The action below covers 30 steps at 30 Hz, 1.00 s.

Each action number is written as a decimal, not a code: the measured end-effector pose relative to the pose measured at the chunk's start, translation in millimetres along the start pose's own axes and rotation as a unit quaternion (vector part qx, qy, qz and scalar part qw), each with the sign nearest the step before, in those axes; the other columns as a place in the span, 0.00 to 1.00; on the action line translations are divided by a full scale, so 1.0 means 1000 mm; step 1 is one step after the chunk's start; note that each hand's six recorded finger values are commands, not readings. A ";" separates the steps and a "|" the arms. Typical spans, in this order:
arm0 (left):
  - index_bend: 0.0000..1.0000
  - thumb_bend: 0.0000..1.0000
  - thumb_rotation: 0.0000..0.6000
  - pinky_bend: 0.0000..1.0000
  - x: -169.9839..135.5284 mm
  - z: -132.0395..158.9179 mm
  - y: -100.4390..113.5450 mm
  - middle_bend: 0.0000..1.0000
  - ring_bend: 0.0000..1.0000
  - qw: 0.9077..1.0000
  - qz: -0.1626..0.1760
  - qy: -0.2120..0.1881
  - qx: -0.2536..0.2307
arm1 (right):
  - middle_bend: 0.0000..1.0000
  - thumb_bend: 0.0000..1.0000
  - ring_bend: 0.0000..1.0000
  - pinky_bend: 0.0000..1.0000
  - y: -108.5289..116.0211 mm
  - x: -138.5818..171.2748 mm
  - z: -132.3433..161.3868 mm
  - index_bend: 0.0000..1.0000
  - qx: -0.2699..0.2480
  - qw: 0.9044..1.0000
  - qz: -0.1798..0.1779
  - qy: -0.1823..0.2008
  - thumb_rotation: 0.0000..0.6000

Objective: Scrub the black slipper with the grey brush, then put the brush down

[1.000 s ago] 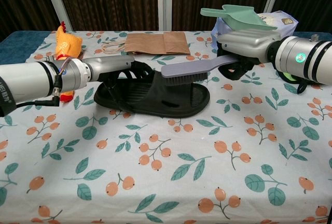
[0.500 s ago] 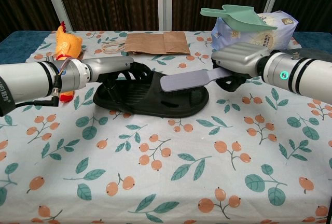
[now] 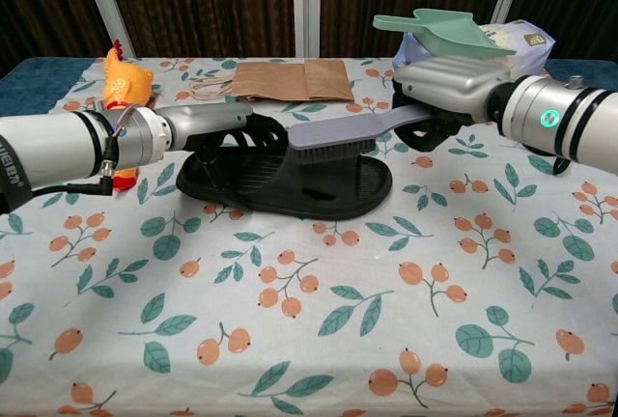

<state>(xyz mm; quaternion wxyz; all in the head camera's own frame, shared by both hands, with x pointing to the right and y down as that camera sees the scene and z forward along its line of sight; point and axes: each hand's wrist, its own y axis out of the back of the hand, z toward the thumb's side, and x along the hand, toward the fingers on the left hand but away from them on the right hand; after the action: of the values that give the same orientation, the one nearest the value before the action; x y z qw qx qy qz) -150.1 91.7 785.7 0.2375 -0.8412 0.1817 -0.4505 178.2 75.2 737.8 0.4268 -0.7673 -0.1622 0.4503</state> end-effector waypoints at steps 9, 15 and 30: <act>0.34 0.03 1.00 0.22 -0.002 -0.003 -0.002 0.37 0.22 1.000 -0.002 0.004 0.002 | 0.99 0.53 1.00 1.00 -0.025 -0.013 -0.012 1.00 0.054 0.998 0.025 -0.029 1.00; 0.33 0.03 1.00 0.22 -0.002 -0.002 -0.001 0.37 0.22 1.000 0.000 0.001 0.004 | 0.99 0.53 1.00 1.00 -0.014 0.009 -0.049 1.00 0.054 0.996 0.011 -0.068 1.00; 0.13 0.03 1.00 0.19 -0.024 0.017 0.027 0.11 0.04 0.999 0.037 -0.037 0.003 | 0.84 0.43 0.85 0.93 -0.013 0.058 -0.103 0.97 -0.014 0.991 0.039 -0.131 1.00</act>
<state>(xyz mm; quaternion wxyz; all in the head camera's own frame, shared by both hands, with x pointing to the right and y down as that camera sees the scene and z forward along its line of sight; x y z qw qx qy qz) -150.9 85.9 746.1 0.2634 -0.8493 0.2019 -0.4106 296.2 67.2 740.3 0.3730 -0.7137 -0.1926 0.5607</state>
